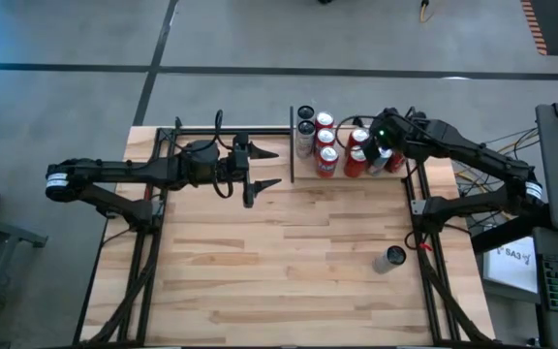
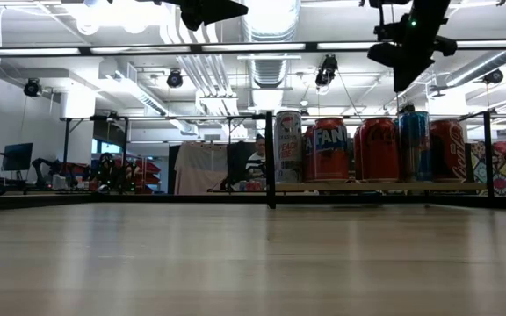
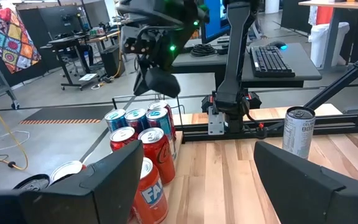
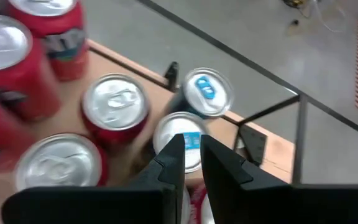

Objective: Place canned beverage on shelf
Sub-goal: Adjust the white and blue soda cans on the shelf

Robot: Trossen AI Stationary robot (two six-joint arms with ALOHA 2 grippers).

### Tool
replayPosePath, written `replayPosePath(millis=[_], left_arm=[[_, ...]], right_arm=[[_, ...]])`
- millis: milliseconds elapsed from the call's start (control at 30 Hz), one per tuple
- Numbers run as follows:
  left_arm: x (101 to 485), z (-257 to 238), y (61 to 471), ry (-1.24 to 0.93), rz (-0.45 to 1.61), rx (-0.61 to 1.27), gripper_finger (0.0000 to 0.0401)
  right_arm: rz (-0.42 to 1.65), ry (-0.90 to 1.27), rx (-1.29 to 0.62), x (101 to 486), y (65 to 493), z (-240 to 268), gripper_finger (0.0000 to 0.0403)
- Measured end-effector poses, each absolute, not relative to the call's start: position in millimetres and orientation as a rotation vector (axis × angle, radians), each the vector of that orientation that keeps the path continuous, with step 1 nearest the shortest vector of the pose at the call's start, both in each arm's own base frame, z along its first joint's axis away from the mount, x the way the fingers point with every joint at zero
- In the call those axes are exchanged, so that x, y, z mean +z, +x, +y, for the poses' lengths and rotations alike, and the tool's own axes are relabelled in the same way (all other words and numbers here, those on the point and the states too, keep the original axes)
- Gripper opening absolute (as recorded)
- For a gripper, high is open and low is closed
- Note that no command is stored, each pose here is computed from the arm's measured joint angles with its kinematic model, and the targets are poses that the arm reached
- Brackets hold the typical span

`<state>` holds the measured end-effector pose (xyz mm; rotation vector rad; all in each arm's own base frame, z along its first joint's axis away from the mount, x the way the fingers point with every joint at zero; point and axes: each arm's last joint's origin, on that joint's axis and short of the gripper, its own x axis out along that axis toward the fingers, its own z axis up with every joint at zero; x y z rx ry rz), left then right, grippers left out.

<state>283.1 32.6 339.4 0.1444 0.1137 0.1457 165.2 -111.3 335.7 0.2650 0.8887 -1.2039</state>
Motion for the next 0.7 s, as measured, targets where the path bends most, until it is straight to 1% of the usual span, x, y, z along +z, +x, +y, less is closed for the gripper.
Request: replayPosePath(millis=[433,533,700], left_arm=[[340,33,283,0.157,0.107,0.146,0.0292],[341,33,283,0.166,0.108,0.145,0.0292],[344,32,282,0.176,0.099,0.146,0.0292]], right_arm=[[0.883,0.327,-1.381,334,143,-150,0.0043],[0.897,0.342,-1.413,329,143,-161,0.0042],[0.927,0.347,-1.414,324,149,-168,0.0042]])
